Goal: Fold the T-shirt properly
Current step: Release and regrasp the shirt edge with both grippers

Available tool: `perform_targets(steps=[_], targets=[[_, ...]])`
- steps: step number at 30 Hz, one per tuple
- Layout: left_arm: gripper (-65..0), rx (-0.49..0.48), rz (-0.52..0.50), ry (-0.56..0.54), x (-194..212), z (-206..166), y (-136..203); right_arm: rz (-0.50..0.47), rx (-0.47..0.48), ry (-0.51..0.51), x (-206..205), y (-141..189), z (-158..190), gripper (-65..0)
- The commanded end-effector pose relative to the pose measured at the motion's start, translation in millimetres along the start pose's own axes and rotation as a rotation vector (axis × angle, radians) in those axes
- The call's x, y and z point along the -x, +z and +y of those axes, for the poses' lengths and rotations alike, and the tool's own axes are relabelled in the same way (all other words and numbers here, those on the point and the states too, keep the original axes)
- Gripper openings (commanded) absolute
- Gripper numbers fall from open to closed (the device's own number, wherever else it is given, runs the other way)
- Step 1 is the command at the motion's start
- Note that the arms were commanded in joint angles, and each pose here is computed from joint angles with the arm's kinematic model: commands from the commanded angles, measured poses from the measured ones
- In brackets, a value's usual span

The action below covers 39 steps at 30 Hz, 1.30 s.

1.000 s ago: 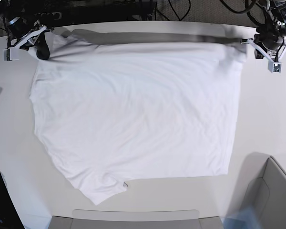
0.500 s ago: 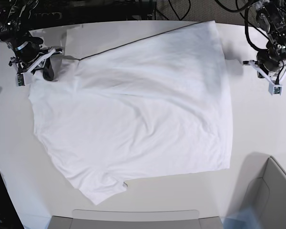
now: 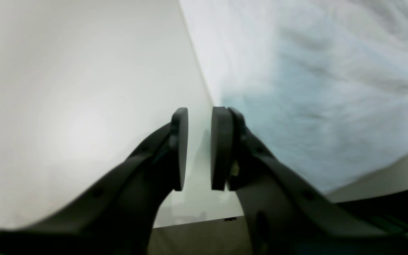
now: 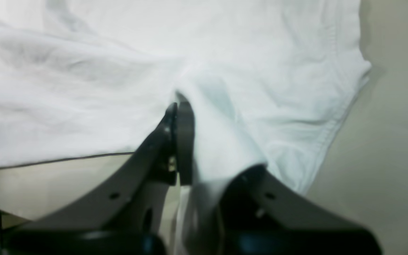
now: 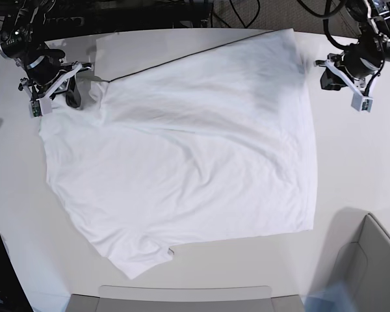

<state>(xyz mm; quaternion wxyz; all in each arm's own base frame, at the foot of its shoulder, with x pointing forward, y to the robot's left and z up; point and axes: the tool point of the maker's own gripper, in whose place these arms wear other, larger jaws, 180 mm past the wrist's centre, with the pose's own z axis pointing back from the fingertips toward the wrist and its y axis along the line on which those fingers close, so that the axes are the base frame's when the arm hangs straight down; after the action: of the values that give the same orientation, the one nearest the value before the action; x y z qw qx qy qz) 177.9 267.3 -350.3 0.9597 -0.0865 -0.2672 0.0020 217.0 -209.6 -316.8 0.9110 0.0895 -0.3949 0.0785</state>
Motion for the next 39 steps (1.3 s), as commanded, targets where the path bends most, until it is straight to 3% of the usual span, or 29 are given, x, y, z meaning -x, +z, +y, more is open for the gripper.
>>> perform_targets(steps=[1, 8, 12, 23, 39], targets=[[-52.0, -0.003, -0.04, -0.002, -11.3, 1.1, 3.3, -0.037, -0.014, 0.019, -10.2, 1.4, 3.7, -65.0], [-51.7, 0.029, 0.044, 0.116, 2.0, -23.5, -18.8, -0.033, -0.021, 0.022, -9.5, 0.4, 5.3, -65.0], [-51.7, 0.02, 0.089, 0.195, 14.5, -19.8, -26.0, -0.033, -0.021, 0.022, -9.5, 0.4, 5.3, -65.0], [-49.2, 0.043, 0.099, 0.151, 18.8, -21.2, -28.7, -0.03, -0.019, 0.025, -8.6, 1.1, 4.5, -65.0], [-49.2, 0.033, 0.14, 0.189, 43.6, -14.6, -32.5, -0.02, -0.016, 0.043, -8.2, 2.5, 1.8, -65.0]])
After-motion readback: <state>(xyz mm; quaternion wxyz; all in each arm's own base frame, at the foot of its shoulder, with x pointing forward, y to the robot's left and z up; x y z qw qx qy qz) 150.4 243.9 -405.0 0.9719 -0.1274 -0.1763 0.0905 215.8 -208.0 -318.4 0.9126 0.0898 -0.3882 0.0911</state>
